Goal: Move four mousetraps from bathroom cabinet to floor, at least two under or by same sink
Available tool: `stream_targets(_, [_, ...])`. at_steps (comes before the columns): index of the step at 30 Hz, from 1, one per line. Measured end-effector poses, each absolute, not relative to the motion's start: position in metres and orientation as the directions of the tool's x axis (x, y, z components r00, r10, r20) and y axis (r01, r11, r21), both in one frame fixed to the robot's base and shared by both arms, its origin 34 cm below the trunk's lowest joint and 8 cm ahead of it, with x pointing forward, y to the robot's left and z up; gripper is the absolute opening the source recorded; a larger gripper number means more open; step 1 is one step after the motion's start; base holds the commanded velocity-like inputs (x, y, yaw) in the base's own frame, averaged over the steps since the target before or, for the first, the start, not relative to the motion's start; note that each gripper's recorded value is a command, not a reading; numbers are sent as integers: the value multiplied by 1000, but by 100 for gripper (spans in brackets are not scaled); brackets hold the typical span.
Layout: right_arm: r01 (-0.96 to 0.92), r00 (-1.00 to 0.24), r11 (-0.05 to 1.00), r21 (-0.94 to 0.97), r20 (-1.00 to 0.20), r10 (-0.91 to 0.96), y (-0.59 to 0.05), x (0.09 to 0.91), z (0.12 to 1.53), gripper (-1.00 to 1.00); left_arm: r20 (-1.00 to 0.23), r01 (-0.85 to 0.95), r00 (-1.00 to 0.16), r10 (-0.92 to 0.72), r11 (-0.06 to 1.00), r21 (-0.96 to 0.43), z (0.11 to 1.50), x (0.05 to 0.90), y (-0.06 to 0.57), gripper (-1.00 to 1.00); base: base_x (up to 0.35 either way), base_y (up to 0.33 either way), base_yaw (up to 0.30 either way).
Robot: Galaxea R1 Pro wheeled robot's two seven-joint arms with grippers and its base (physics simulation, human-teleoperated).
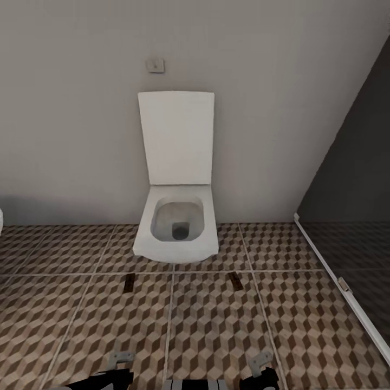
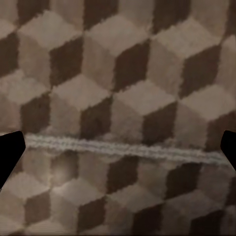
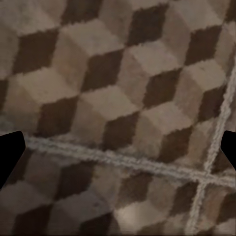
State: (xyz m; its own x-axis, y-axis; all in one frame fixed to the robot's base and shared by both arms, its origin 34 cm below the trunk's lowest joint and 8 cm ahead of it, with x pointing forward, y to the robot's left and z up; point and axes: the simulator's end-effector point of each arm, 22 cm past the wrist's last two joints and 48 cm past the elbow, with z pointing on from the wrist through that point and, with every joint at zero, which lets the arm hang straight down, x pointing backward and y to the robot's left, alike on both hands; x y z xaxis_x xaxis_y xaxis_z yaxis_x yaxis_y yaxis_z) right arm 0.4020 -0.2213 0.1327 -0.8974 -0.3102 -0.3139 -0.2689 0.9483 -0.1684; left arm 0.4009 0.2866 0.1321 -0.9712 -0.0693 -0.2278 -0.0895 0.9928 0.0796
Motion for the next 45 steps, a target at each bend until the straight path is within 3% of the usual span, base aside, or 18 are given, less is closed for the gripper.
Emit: stream_targets(45, [-264,-909,948,-178,-284,-307,-233,329,155,100,-303,-96,-951,-67,992,79,172,386,293,100,0,0,0])
